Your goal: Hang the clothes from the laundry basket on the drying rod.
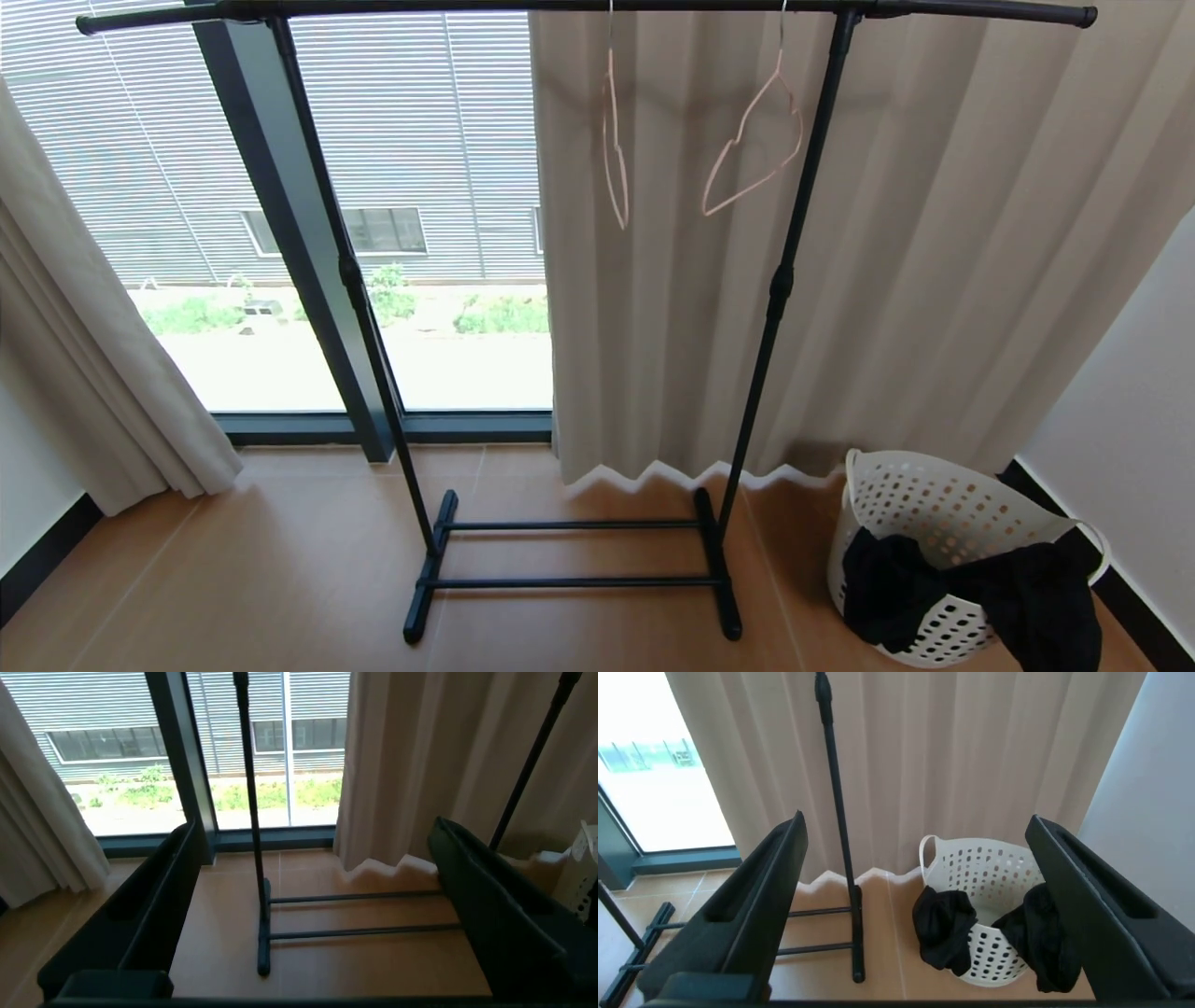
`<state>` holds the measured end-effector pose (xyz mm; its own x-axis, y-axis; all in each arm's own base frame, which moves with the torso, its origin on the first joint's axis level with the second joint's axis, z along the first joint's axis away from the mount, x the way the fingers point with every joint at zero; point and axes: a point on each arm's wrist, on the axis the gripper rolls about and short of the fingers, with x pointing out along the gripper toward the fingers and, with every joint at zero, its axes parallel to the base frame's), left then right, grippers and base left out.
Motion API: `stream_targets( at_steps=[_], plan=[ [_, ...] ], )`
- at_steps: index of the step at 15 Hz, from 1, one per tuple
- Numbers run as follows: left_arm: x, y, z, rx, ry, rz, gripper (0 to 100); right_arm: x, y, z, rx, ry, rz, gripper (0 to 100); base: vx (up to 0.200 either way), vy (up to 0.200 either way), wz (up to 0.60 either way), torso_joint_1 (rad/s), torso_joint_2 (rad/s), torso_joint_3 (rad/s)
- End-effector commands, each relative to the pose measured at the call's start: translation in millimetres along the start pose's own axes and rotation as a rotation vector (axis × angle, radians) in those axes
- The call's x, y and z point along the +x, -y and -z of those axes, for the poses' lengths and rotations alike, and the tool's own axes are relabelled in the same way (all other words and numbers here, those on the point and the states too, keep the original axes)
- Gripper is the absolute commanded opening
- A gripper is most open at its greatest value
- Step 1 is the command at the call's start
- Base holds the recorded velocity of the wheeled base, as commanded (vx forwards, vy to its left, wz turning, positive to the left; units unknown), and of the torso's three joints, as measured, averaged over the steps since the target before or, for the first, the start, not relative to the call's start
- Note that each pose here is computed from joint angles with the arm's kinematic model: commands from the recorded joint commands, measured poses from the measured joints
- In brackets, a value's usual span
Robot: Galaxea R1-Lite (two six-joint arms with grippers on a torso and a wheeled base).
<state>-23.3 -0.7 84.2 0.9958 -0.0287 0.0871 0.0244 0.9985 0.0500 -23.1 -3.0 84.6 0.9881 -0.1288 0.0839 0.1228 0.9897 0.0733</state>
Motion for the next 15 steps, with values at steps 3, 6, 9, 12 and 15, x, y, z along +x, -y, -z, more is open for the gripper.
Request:
stream_targets(
  at_steps=[3, 6, 9, 12, 15],
  plan=[
    [0.1, 0.0, -0.2, 0.000, 0.000, 0.000, 100, 0.0, 0.0, -0.1, 0.001, 0.001, 0.001, 100, 0.000, 0.000, 0.00, -0.124, 0.47, 0.343],
    [0.1, 0.0, -0.2, 0.000, 0.000, 0.000, 100, 0.0, 0.0, -0.5, 0.001, 0.006, 0.001, 100, 0.000, 0.000, 0.00, -0.040, 0.19, 0.137],
    [0.1, 0.0, -0.2, 0.000, 0.000, 0.000, 100, 0.0, 0.0, -0.5, 0.001, 0.006, -0.001, 100, 0.000, 0.000, 0.00, 0.000, 0.00, 0.000],
    [0.1, 0.0, -0.2, 0.000, 0.000, 0.000, 100, 0.0, 0.0, -0.5, 0.001, 0.006, 0.001, 100, 0.000, 0.000, 0.00, 0.000, 0.00, 0.000],
    [0.1, 0.0, -0.2, 0.000, 0.000, 0.000, 100, 0.0, 0.0, -0.5, 0.001, 0.006, 0.001, 100, 0.000, 0.000, -0.40, -0.002, 0.00, 0.003]
  ],
)
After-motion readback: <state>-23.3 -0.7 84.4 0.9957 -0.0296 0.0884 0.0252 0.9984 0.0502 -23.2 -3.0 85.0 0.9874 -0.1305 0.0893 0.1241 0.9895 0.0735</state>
